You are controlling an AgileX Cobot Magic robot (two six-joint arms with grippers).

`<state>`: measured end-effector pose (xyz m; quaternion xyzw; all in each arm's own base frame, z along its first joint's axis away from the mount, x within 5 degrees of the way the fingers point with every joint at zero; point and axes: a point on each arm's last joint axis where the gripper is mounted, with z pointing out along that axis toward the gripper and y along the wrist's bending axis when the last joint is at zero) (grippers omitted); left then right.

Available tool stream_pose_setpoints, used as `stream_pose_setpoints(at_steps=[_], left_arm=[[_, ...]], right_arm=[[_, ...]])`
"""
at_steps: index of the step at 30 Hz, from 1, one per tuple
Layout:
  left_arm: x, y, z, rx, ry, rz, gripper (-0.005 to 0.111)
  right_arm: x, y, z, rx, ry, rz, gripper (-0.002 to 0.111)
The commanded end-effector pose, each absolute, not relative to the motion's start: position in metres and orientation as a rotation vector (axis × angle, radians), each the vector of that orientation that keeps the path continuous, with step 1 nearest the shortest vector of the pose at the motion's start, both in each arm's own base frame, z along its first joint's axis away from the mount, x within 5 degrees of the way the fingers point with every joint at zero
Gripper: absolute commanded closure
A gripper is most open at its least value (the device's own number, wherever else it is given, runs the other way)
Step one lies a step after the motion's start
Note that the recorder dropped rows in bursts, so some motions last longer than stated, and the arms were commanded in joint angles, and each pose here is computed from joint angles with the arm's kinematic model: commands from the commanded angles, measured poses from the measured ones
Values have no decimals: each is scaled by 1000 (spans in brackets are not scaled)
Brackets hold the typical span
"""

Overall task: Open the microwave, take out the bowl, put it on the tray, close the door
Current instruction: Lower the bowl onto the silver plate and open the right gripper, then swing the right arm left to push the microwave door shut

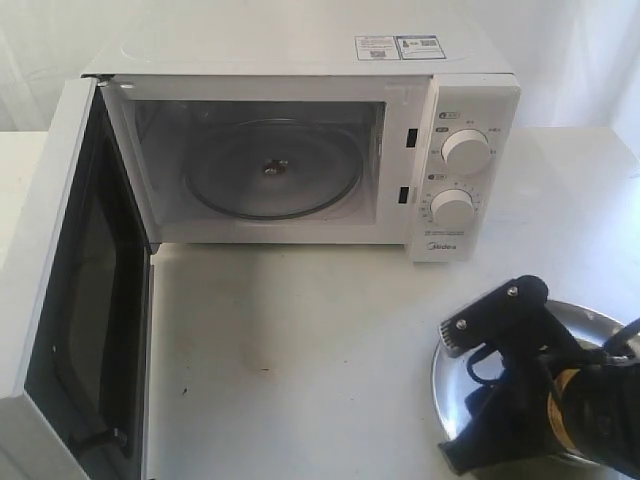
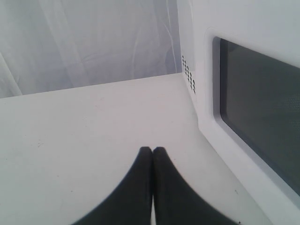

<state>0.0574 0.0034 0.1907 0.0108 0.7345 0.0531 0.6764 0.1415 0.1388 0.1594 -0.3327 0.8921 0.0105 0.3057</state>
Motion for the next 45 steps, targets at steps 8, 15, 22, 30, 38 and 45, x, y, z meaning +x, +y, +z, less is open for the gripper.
stream_pose_setpoints(at_steps=[8,15,22,30,38,45], left_arm=[[57,3,192,22,1649,112,107],[57,3,192,22,1649,112,107],[57,3,192,22,1649,112,107],[57,3,192,22,1649,112,107],[57,3,192,22,1649,112,107],[57,3,192,22,1649,112,107]], right_arm=[[118,177,279,-1020,1685,726,102],[105,203,355,-1109,1270,994,108],[131,264,373,-1198,1210,949,108],[122,343,342,-1389,1118,713,108],[95,385,347,-1416,1009,716,108],[88,414,366,-1392,903,713,108]])
